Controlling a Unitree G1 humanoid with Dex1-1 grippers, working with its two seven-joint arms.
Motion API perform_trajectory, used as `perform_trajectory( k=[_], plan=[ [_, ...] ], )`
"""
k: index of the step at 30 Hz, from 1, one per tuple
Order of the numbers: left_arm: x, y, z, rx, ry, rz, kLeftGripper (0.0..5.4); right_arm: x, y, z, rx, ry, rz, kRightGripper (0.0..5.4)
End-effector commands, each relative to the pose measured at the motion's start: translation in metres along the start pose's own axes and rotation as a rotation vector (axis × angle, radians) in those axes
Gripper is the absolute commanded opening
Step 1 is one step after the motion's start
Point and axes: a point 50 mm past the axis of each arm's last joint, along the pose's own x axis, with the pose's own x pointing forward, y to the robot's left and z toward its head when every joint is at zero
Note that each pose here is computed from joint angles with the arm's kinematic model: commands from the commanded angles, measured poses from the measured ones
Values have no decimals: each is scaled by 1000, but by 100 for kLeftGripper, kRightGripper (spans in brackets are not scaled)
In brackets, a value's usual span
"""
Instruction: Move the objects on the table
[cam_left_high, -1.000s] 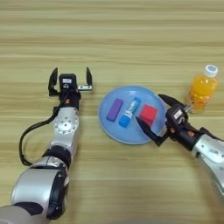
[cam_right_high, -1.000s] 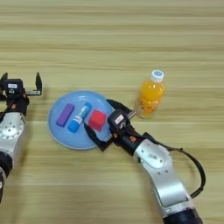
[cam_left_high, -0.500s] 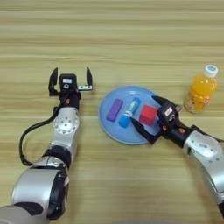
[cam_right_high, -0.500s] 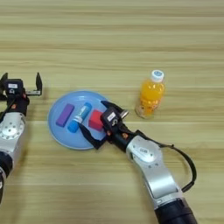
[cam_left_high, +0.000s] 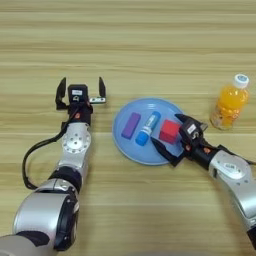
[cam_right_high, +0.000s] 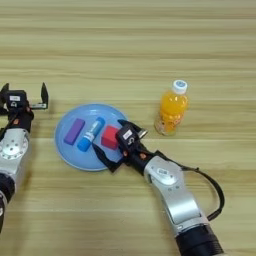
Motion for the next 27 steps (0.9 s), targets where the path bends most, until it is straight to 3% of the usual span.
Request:
perform_trajectory(
  k=[1,8,22,27],
  plan=[
    [3,-3,2,10,0,-11,540,0,1,-6,3,40,4,537],
    [3,-4,2,9,0,-12,540,0,1,-8,7,54,12,528],
    [3,-6,3,8,-1,-11,540,0,-2,-10,23,63,-1,328],
    [3,-6,3,8,0,-11,540,0,-2,-9,24,59,-1,283]
  ],
)
